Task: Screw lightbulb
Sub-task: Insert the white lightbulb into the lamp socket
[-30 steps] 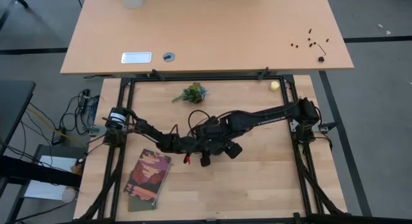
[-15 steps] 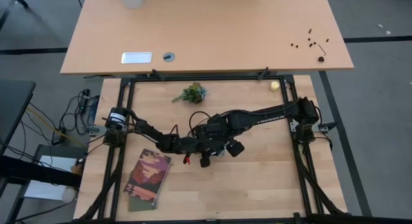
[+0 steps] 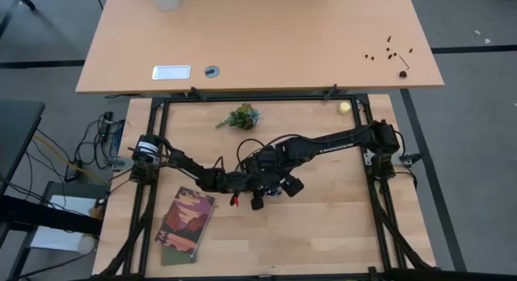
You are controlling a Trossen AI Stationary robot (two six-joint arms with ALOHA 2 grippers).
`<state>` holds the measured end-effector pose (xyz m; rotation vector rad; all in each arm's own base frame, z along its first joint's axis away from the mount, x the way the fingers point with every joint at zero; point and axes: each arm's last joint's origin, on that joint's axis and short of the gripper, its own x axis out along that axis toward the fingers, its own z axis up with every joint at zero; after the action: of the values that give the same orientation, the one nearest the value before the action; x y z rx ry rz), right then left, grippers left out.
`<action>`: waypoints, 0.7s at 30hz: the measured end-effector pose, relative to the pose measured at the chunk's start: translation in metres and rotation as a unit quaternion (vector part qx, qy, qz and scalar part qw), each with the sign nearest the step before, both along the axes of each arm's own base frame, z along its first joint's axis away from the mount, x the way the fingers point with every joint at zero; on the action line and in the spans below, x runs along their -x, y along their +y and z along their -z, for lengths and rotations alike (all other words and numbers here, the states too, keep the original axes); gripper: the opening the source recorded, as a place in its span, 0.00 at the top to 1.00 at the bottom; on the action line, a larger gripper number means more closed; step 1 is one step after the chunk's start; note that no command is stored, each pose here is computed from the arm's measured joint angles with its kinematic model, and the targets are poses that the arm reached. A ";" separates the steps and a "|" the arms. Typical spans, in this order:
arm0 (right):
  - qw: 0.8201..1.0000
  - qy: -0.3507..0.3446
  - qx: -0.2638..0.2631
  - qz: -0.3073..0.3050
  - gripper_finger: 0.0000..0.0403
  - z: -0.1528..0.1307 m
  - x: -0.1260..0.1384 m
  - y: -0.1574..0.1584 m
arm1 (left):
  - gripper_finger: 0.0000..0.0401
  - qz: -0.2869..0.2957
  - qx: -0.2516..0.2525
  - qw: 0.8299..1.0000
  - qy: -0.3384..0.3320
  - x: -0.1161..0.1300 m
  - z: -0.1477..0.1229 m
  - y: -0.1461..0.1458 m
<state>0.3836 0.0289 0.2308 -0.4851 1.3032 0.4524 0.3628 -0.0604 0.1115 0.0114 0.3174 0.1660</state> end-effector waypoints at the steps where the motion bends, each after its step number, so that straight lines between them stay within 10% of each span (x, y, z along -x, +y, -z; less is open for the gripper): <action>1: 1.000 -0.001 -0.003 0.000 0.24 0.001 0.000 -0.001 | 0.52 0.000 0.000 1.000 0.000 0.000 0.000 0.000; 9: 1.000 0.000 -0.007 -0.002 0.39 0.003 0.000 -0.002 | 0.52 0.002 -0.004 1.000 0.001 0.000 0.000 0.000; 21: 1.000 -0.017 0.020 -0.016 0.34 -0.016 -0.004 0.007 | 0.52 0.003 -0.007 1.000 0.001 0.000 0.000 0.000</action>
<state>0.3874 0.0354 0.2469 -0.5455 1.2752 0.4425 0.3628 -0.0607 0.1113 0.0261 0.3186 0.1622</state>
